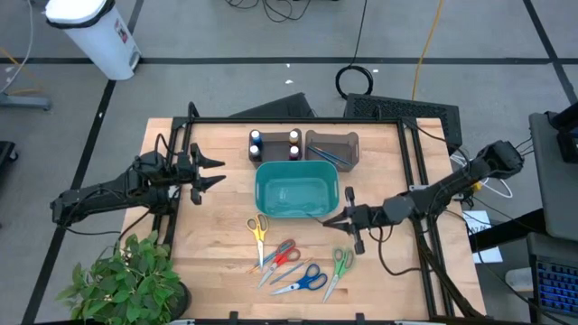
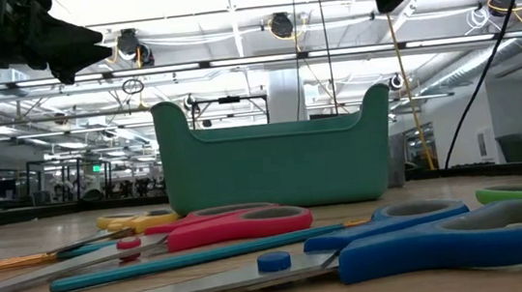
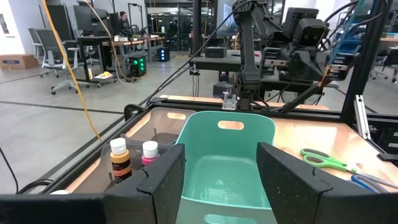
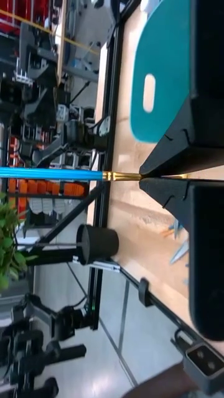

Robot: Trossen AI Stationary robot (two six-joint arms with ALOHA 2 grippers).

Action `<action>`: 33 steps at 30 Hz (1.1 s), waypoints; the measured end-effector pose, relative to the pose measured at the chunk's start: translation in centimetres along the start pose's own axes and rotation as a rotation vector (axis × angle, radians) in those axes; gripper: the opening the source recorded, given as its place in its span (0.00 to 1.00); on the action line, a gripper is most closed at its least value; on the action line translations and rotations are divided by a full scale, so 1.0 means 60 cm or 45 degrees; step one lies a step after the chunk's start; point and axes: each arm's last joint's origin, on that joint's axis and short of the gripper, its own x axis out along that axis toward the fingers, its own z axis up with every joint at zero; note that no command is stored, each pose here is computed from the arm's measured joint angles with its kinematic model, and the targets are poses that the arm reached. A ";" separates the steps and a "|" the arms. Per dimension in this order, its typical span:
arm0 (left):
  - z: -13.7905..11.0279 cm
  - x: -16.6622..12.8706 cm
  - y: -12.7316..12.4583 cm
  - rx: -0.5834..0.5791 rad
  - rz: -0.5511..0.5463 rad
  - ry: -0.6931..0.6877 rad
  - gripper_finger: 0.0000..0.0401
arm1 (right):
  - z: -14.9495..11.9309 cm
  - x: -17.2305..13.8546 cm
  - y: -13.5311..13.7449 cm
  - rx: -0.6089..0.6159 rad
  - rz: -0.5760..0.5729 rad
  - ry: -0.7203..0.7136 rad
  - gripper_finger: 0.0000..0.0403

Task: Pick & Place Paint Supplies
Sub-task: Put the blue paint brush into the right black bin

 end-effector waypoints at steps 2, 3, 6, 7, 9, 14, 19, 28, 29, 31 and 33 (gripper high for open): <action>0.000 0.000 0.000 0.000 0.000 0.000 0.52 | 0.000 0.001 -0.006 0.000 -0.018 0.000 0.00; 0.000 0.000 0.000 0.000 -0.001 0.000 0.52 | 0.000 0.002 -0.009 0.001 -0.027 0.000 0.00; 0.000 0.000 0.000 0.000 -0.001 0.000 0.52 | 0.000 0.004 -0.017 0.002 -0.053 0.001 0.00; 0.000 0.000 0.000 0.000 -0.001 0.000 0.52 | 0.000 0.004 -0.020 0.002 -0.062 0.000 0.00; 0.000 0.000 0.000 0.000 0.000 0.000 0.52 | 0.000 0.006 -0.025 0.003 -0.080 0.001 0.00; 0.000 0.000 0.000 0.000 -0.001 0.000 0.52 | 0.000 0.008 -0.040 0.006 -0.126 0.001 0.00; 0.000 0.000 0.000 0.000 -0.001 0.000 0.52 | 0.000 0.010 -0.055 0.012 -0.172 0.001 0.00; 0.000 0.000 0.000 0.000 0.000 0.001 0.52 | 0.001 0.012 -0.079 0.051 -0.247 -0.005 0.00; 0.000 0.000 0.000 0.000 0.000 0.000 0.52 | 0.001 0.012 -0.081 0.051 -0.253 -0.005 0.00; 0.000 0.000 0.000 0.000 -0.001 0.000 0.52 | 0.000 0.012 -0.085 0.052 -0.267 -0.005 0.00; 0.000 0.000 0.000 0.000 -0.001 0.000 0.52 | 0.001 0.013 -0.089 0.053 -0.278 -0.005 0.00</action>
